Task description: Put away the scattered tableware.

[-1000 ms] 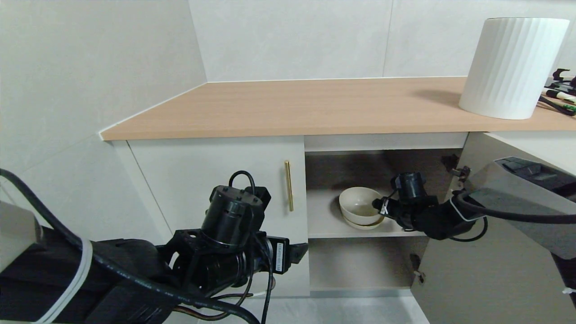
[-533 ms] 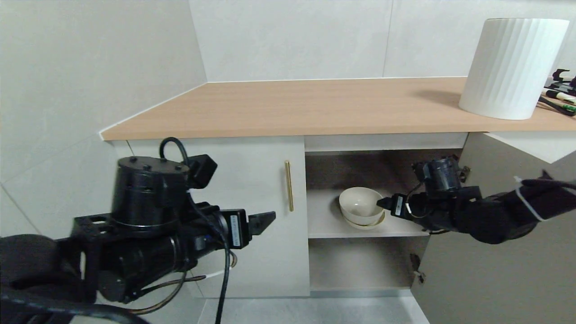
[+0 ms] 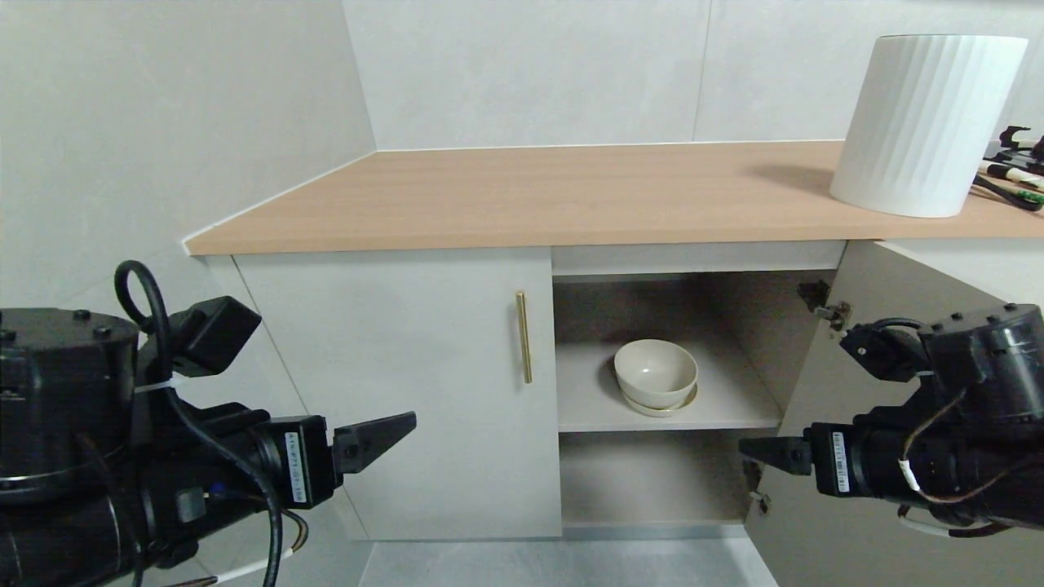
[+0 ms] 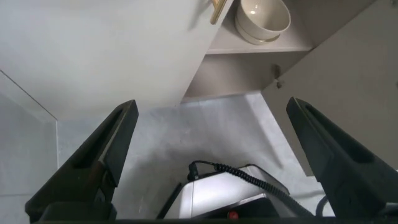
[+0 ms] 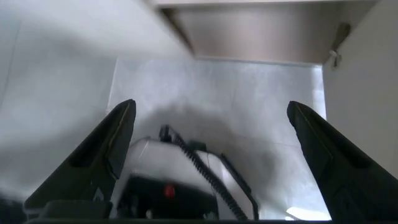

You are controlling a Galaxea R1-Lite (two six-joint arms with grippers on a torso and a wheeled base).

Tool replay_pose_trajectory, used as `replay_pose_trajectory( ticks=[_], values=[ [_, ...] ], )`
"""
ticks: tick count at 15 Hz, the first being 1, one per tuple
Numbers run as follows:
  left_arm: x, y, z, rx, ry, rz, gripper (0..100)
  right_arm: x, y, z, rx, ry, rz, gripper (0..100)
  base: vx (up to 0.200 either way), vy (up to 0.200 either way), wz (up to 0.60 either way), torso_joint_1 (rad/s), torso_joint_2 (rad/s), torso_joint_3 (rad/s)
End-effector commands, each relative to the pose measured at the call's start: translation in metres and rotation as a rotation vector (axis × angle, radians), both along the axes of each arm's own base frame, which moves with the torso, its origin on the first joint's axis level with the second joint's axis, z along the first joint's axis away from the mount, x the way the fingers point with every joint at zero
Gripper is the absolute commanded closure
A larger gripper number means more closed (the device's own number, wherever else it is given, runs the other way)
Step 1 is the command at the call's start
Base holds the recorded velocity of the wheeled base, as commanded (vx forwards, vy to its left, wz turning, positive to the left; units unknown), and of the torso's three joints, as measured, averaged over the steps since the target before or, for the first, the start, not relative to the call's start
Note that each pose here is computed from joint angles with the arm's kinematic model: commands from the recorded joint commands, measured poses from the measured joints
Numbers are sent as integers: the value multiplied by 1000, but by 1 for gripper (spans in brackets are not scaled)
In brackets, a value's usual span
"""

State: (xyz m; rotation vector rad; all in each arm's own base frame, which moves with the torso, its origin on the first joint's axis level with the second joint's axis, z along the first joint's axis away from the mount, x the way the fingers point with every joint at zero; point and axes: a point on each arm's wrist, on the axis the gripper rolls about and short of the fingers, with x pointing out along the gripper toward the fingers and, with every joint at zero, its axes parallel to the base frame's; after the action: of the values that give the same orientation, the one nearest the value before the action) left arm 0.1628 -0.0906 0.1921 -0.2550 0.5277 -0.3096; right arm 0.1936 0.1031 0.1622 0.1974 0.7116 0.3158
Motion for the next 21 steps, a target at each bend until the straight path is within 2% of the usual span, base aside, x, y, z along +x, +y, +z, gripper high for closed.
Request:
replay_pose_trajectory(
  ticks=[1, 5, 18, 21],
  values=[
    [-3, 2, 2, -7, -11, 5, 0, -15, -2, 9, 19, -40, 24, 0, 0, 0, 0, 0, 0, 0],
    [0, 0, -4, 8, 16, 3, 0, -15, 1, 7, 12, -36, 41, 0, -150, 0, 0, 8, 1, 1],
    [0, 1, -5, 9, 17, 3, 0, -14, 2, 2, -1, -15, 44, 0, -200, 0, 0, 2, 4, 2],
    [-1, 1, -6, 10, 20, 3, 0, -14, 2, 2, 1, -14, 43, 0, 0, 0, 0, 0, 0, 0]
  ],
)
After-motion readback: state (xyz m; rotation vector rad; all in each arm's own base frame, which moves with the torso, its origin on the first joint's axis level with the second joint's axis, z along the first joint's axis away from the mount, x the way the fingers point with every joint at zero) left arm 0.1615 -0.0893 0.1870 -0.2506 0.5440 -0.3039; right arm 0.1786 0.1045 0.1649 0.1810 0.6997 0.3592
